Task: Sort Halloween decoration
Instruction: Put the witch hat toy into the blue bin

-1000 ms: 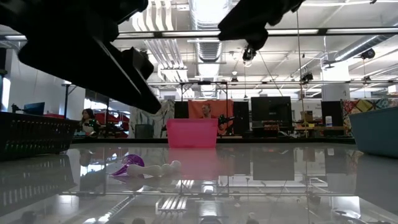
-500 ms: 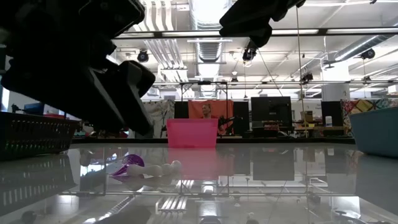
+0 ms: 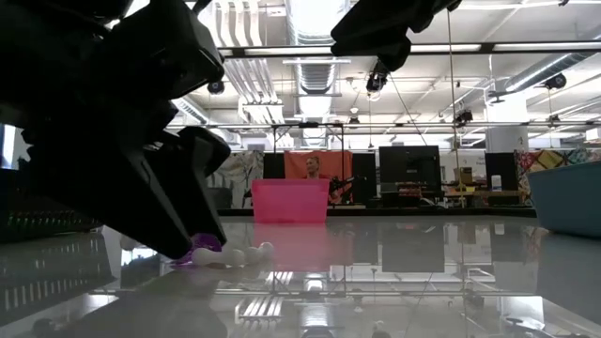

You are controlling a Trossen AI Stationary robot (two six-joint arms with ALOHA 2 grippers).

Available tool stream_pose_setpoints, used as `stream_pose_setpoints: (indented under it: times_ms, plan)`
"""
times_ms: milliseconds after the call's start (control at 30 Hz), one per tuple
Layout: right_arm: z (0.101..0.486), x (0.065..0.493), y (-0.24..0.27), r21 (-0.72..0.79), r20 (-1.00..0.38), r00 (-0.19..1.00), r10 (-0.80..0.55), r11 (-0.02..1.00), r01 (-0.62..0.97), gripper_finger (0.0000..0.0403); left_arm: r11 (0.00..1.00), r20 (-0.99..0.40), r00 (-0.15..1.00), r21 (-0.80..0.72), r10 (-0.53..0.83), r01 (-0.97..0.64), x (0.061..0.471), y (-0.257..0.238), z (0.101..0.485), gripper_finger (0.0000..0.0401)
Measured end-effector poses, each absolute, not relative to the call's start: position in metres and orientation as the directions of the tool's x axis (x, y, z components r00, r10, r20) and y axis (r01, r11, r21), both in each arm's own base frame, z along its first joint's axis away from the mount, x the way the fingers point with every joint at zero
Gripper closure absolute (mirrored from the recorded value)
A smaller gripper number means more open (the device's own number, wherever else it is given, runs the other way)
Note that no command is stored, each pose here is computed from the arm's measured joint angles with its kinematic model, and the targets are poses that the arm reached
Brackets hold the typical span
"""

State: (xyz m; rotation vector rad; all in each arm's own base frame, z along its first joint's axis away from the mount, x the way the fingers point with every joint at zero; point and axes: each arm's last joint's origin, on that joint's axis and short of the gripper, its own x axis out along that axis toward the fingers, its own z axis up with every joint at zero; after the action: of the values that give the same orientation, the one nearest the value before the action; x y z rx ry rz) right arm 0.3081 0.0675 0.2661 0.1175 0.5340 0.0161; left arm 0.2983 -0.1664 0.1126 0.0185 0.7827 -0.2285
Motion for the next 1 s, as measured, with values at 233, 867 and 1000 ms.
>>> stream_pose_setpoints:
  times_ms: [233, 867, 1000]
  plan:
    - [0.266, 0.308, 0.069, 0.112, -0.507, 0.861, 0.047, 0.994, 0.012, 0.0291, 0.976, -0.702, 0.685, -0.070, -0.196, 0.208, 0.298, -0.166, 0.112, 0.0300]
    - [0.257, 0.303, 0.080, 0.100, -0.524, 0.849, 0.071, 0.995, -0.021, 0.0291, 0.987, -0.681, 0.718, -0.043, -0.143, 0.155, 0.296, -0.163, 0.125, 0.0400]
    - [0.250, 0.300, 0.081, 0.099, -0.528, 0.846, 0.077, 0.995, -0.028, 0.0291, 0.990, -0.668, 0.739, 0.016, -0.093, 0.139, 0.294, -0.160, 0.134, 0.0400]
